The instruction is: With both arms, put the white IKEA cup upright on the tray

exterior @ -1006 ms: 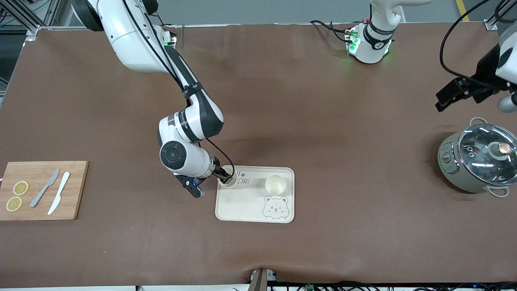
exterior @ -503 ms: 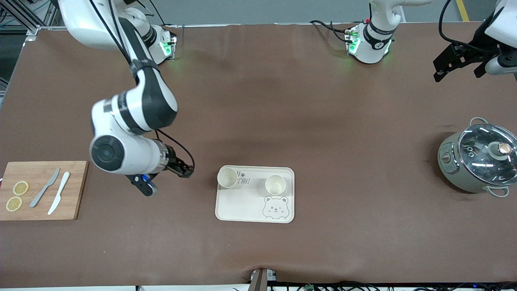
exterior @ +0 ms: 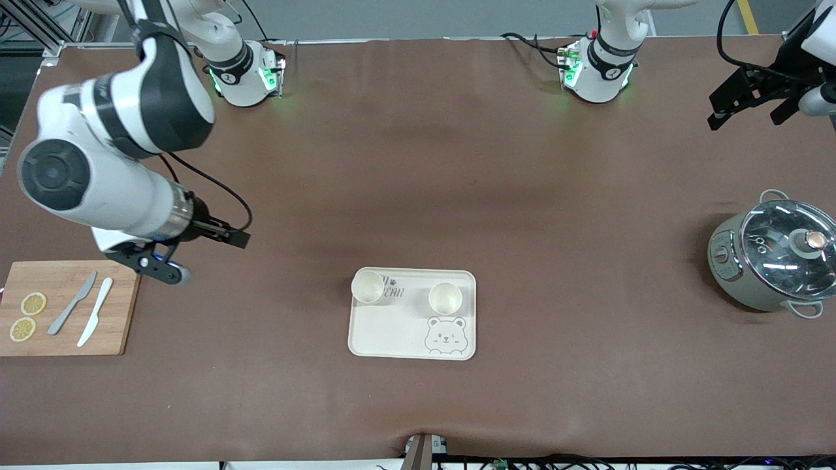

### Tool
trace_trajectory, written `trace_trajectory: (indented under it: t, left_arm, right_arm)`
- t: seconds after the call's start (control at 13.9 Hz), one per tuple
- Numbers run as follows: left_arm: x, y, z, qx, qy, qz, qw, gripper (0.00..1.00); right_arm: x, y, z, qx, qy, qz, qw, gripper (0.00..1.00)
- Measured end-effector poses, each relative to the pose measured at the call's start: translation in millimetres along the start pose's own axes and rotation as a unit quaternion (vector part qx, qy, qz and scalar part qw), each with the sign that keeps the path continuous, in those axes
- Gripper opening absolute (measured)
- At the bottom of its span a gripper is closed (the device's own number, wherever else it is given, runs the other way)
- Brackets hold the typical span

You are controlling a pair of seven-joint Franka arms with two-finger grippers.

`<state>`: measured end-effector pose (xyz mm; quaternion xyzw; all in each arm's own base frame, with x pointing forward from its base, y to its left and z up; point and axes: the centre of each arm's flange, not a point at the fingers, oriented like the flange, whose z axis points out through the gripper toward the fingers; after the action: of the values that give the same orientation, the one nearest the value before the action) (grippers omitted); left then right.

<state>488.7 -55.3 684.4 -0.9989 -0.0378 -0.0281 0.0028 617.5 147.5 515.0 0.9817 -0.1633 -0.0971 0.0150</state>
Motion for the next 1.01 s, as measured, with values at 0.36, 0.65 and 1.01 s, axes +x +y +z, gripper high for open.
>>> trace_trajectory:
  t: [0.36,0.65,1.01]
  left_arm:
    - [-2.0,11.0,0.1,0.001,0.001,0.01,1.0,1.0]
    - [-1.7,11.3,0.7,0.001,0.0,0.011,1.0,1.0]
    - [-1.4,11.0,0.6,0.001,0.001,0.01,1.0,1.0]
  right_arm:
    - [-2.8,84.8,-54.2,0.008,0.032,-0.092,0.995,1.0]
    - [-16.5,133.4,-84.6,-0.006,0.055,-0.136,0.989,1.0]
    - [-12.8,209.8,-99.7,0.001,0.059,-0.148,0.987,1.0]
